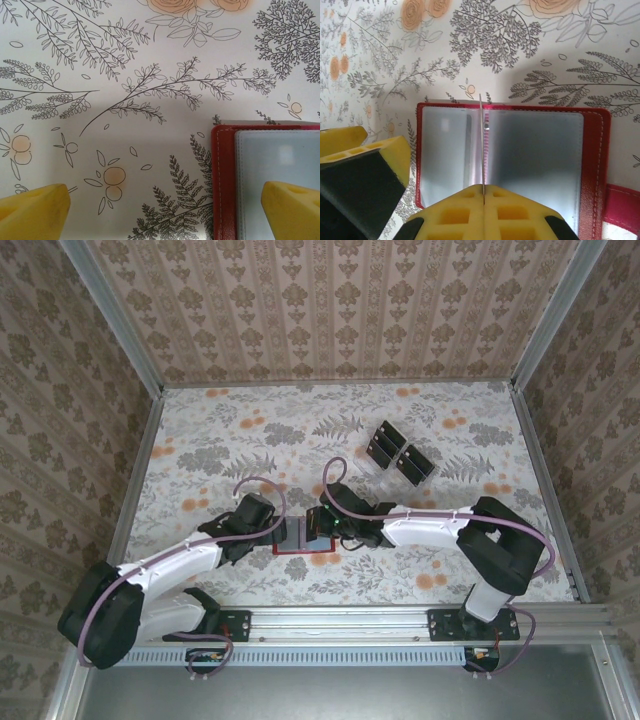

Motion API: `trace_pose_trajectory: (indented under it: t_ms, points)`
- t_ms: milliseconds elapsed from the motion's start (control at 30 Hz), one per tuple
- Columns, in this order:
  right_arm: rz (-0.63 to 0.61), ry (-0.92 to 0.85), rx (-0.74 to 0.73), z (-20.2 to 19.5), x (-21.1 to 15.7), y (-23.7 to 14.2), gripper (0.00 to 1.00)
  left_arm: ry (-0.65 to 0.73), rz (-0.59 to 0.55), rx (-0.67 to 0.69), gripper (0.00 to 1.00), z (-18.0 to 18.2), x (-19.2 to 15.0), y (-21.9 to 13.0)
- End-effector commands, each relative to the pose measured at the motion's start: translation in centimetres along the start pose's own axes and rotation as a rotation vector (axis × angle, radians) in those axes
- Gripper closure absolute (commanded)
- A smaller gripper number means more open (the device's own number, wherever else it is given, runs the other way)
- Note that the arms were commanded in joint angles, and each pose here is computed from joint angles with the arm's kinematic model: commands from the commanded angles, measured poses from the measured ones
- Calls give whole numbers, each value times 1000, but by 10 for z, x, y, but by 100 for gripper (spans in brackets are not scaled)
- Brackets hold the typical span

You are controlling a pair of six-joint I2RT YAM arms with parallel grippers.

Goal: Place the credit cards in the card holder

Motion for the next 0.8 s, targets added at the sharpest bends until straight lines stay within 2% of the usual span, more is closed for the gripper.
trace_pose_trajectory:
  t_ms: [0,367,767]
  points:
    - [-4,3,-48,-14,-4,6,100,37,16,-9,0,-1,-5,4]
    - [5,7,-51,-19,-6,6,100,46,33,-5,0,-2,-11,8]
    - [-18,12,20,-11,-1,0,100,-1,68,117,0,9,-26,11]
Point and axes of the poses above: each hand's point on the last joint's axis, 136 mm out from that joint toward the fingers, its own y axis out along the fingers, its own z axis along the line the jaws close on, x = y × z, the point moved 9 cm from there along -y, back along the fingers, and after that the axes turned 5 degrees about -y, right-handed, at the moved point
